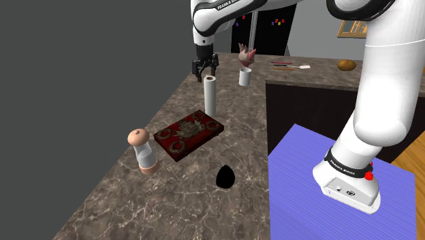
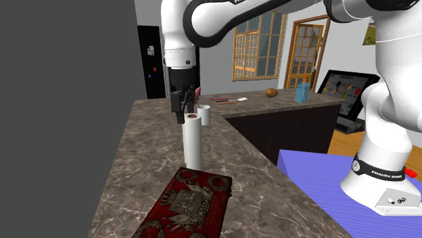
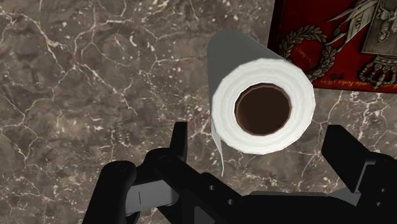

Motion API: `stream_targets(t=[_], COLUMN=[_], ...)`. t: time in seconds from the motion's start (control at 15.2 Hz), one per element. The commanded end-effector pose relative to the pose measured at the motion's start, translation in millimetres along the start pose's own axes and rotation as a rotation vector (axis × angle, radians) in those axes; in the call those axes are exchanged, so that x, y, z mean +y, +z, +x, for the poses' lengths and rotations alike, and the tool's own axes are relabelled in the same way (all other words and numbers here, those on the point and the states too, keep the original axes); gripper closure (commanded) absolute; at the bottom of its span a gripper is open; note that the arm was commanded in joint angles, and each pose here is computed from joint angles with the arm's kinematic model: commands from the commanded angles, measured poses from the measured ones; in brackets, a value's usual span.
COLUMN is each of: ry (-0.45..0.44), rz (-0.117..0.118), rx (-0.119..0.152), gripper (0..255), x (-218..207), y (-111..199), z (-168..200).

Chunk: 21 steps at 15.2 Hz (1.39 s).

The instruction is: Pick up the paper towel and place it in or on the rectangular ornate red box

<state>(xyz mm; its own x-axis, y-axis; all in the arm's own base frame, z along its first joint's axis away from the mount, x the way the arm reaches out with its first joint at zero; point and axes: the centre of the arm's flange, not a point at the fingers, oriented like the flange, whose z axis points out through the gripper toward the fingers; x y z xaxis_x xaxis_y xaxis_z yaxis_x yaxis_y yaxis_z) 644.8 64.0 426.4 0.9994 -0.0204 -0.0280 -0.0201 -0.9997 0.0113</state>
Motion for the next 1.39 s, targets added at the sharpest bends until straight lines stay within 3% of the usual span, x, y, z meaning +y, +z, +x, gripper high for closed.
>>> stream_targets(t=[0.0,0.53,0.59,1.32], ry=[0.0,0.0,0.0,0.0], rz=[0.0,0.0,0.0,0.0], rx=[0.001,0.001,0.001,0.001], gripper=[0,0,255,255], x=[0.6,0.6,0.6,0.8], y=[14.1,14.0,14.0,3.5], z=[0.3,0.3,0.3,-0.1])
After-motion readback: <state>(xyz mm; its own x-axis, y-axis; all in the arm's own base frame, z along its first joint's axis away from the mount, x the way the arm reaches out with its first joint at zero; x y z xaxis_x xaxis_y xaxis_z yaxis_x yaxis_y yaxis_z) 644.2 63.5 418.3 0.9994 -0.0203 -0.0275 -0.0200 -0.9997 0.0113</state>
